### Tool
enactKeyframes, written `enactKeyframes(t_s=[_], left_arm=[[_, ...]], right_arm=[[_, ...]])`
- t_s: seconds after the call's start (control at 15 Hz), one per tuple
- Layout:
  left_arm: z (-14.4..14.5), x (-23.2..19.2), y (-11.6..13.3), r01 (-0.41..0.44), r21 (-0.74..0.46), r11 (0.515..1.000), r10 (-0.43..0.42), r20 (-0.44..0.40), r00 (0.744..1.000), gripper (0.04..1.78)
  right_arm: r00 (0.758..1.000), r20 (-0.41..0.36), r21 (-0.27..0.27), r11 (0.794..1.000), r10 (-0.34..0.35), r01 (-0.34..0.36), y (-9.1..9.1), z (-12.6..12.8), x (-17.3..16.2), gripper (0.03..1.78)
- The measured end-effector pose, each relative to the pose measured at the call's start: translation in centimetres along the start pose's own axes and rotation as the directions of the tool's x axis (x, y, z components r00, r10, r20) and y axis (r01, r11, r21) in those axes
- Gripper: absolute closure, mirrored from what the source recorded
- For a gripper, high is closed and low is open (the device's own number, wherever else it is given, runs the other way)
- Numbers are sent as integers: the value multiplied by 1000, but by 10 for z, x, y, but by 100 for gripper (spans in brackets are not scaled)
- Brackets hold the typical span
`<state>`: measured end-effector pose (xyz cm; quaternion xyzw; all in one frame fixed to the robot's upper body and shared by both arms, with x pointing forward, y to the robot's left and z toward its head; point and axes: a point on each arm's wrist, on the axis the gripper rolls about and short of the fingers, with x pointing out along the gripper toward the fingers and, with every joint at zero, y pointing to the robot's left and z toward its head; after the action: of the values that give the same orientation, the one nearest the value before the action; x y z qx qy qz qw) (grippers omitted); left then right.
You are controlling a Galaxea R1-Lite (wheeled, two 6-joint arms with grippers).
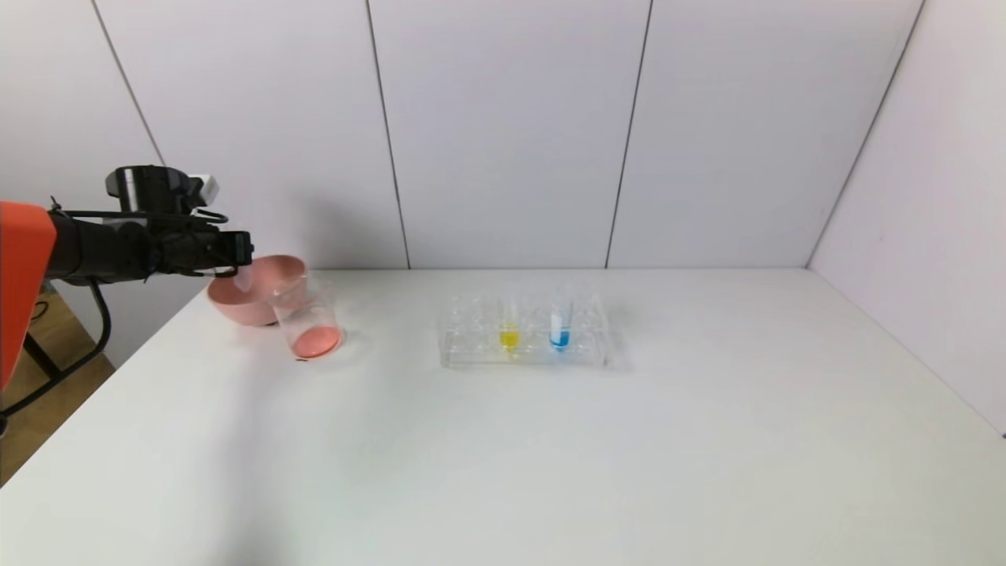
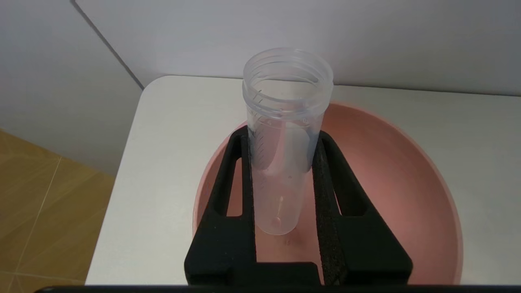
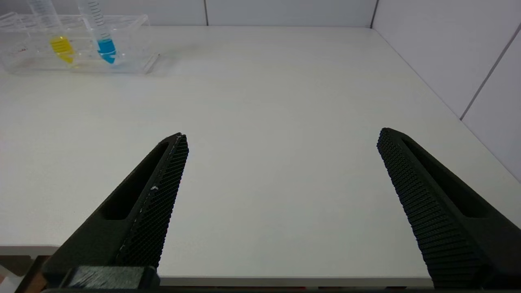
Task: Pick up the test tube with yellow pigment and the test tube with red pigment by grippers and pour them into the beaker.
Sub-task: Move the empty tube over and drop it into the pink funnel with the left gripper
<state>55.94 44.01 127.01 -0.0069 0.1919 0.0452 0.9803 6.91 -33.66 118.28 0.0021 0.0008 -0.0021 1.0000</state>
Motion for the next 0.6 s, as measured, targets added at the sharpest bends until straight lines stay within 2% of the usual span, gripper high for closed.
enactKeyframes(t_s=[0.6], left_arm=[[4,-3,0,-3,0,1000,3,12,1000,139]], right_arm=[[1000,0,0,1000,0,0,0,0,0,11]])
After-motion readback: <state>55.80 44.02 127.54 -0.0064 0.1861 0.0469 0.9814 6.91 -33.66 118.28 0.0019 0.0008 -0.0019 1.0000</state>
